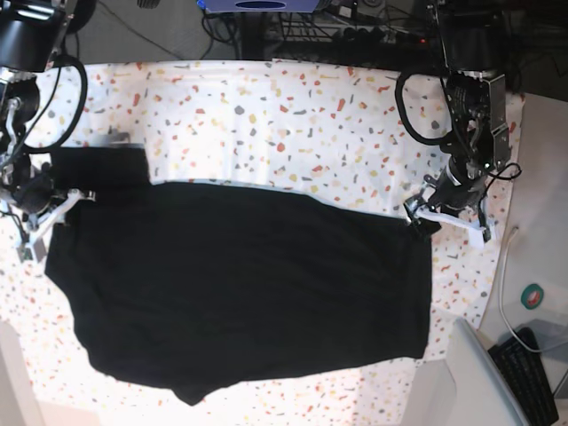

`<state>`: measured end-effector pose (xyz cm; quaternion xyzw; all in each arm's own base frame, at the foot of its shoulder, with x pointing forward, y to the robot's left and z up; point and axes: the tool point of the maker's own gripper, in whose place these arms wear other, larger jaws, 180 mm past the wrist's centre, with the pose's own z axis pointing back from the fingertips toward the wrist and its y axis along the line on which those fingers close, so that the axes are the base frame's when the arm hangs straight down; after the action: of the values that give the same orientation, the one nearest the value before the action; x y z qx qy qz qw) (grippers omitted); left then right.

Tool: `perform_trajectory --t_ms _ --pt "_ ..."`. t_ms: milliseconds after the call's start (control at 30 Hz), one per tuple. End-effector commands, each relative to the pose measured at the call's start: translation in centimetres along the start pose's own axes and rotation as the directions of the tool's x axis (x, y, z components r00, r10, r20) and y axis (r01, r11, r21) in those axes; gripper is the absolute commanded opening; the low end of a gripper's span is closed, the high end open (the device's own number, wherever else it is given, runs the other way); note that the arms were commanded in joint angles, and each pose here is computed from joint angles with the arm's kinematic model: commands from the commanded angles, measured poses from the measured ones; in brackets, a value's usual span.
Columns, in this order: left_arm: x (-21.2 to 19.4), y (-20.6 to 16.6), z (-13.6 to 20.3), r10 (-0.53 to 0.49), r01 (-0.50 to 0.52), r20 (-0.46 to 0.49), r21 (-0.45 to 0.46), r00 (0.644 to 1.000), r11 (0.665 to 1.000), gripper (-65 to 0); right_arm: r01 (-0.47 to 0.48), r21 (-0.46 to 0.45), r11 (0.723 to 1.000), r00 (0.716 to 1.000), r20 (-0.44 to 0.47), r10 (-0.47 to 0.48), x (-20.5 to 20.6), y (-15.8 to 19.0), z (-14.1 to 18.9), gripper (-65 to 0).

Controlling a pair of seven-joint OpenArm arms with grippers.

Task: Layout the t-shirt on the table in an organized manner, then fold the t-shirt properly
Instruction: 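Lower the shirt flat and regrasp its collar-side edge with both grippers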

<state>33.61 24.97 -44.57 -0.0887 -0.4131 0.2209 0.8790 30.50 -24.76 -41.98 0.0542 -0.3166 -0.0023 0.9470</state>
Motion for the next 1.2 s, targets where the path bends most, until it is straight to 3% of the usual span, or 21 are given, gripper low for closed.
perform_trajectory --t_ms 0,167,467,667,1167 --pt "2.6 -1.4 -0.5 -0.006 0.009 0.063 -0.05 0.998 0.999 -27.8 -0.012 -0.013 1.0 0.998 0.06 0.013 2.1 -0.5 0.6 -55.5" --pt "3.0 -2.4 -1.3 -0.007 0.011 0.057 -0.074 0.998 0.997 -35.5 -0.01 -0.011 1.0 0.998 0.059 0.01 2.0 -0.4 0.6 -55.7" --pt "2.2 -5.2 -2.0 -0.058 0.062 0.032 -0.125 0.998 0.99 -35.2 -0.009 -0.011 1.0 0.999 0.05 0.01 1.5 -0.4 0.5 -55.7" --pt "3.0 -4.3 -2.3 -0.023 0.025 0.044 -0.056 0.999 0.998 -35.2 -0.009 -0.011 1.0 0.999 0.048 0.009 1.5 -0.4 0.5 -55.7" --pt "1.6 -3.8 -3.5 0.012 -0.012 -0.007 -0.031 1.0 0.999 -35.2 -0.009 -0.011 1.0 0.999 0.05 0.009 1.5 -0.4 0.5 -55.7"
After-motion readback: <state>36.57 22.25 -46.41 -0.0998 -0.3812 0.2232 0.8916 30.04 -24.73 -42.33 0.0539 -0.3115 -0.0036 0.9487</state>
